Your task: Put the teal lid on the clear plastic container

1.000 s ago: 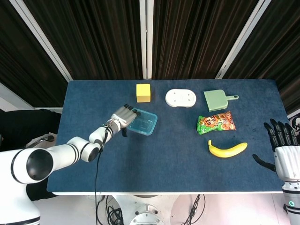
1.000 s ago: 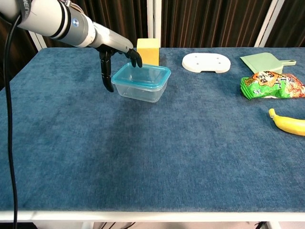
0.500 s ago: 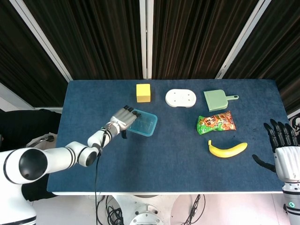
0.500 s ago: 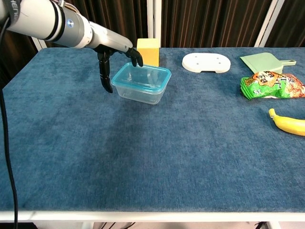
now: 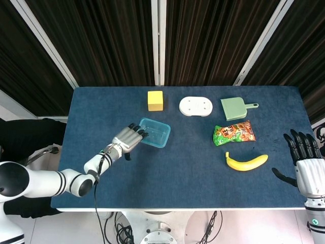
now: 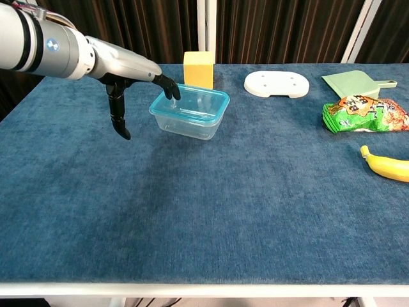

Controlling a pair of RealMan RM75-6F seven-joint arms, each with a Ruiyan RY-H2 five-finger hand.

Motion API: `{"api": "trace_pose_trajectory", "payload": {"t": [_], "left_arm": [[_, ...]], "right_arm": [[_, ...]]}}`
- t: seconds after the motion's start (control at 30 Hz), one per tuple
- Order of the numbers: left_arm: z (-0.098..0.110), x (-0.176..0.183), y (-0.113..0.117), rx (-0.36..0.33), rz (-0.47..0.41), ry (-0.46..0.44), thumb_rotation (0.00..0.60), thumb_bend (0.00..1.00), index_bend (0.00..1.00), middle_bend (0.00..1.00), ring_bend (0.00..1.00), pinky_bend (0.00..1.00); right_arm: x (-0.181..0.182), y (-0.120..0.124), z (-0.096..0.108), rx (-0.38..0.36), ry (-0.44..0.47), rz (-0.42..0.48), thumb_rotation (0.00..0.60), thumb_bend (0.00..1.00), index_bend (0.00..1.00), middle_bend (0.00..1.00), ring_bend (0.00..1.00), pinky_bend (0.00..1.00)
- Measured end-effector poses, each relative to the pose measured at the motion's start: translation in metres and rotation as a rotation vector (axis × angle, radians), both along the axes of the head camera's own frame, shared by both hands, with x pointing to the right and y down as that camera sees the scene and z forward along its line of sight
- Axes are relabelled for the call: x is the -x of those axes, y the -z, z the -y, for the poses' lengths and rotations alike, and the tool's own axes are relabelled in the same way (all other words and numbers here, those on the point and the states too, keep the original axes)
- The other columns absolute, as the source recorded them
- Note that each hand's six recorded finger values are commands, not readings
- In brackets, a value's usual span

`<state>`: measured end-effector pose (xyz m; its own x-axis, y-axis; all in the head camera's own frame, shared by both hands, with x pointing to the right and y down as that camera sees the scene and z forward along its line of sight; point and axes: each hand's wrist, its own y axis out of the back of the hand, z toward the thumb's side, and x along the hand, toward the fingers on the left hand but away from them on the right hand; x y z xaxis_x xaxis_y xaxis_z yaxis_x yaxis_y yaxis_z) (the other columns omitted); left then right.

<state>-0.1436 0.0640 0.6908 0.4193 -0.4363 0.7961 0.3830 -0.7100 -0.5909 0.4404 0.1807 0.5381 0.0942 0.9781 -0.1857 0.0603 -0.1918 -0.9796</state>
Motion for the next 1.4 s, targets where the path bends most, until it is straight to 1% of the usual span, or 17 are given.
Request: {"api": "trace_pose_trajectory", "payload": {"t": [0.27, 0.53, 0.63, 0.8, 0.97, 1.07, 1.27, 1.4], "left_arm": [[-0.009, 0.004, -0.012, 0.021, 0.050, 0.000, 0.600, 0.00, 0.11, 0.08, 0.00, 0.06], [-0.015, 0.007, -0.018, 0.036, 0.061, 0.011, 0.600, 0.00, 0.11, 0.08, 0.00, 0.06], [-0.014, 0.006, -0.016, 0.032, 0.054, 0.010, 0.600, 0.00, 0.11, 0.08, 0.00, 0.06], [-0.010, -0.005, -0.006, -0.008, 0.003, -0.001, 0.600, 0.00, 0.11, 0.08, 0.00, 0.06], [-0.009, -0.028, 0.007, -0.044, -0.079, -0.030, 0.600, 0.00, 0.12, 0.08, 0.00, 0.06], [-0.014, -0.041, 0.007, -0.038, -0.101, -0.051, 0.600, 0.00, 0.12, 0.08, 0.00, 0.06], [-0.024, -0.053, 0.003, -0.023, -0.096, -0.090, 0.600, 0.00, 0.12, 0.08, 0.00, 0.06], [-0.028, -0.051, -0.002, -0.016, -0.074, -0.091, 0.600, 0.00, 0.12, 0.08, 0.00, 0.06]], "right_arm": [[-0.002, 0.000, -0.001, 0.001, -0.006, -0.001, 0.600, 0.04, 0.00, 0.00, 0.00, 0.00], [0.000, 0.001, -0.001, -0.003, -0.002, 0.000, 0.600, 0.04, 0.00, 0.00, 0.00, 0.00], [0.000, 0.001, -0.001, -0.004, -0.002, 0.001, 0.600, 0.04, 0.00, 0.00, 0.00, 0.00], [0.000, 0.002, -0.003, -0.007, -0.003, 0.002, 0.600, 0.04, 0.00, 0.00, 0.00, 0.00], [0.001, 0.001, -0.003, -0.007, -0.003, 0.005, 0.600, 0.04, 0.00, 0.00, 0.00, 0.00], [0.000, 0.001, -0.003, -0.005, -0.005, 0.002, 0.600, 0.04, 0.00, 0.00, 0.00, 0.00], [-0.004, 0.001, -0.005, -0.001, -0.015, 0.000, 0.600, 0.04, 0.00, 0.00, 0.00, 0.00], [-0.005, 0.001, -0.005, -0.002, -0.019, 0.001, 0.600, 0.04, 0.00, 0.00, 0.00, 0.00]]}}
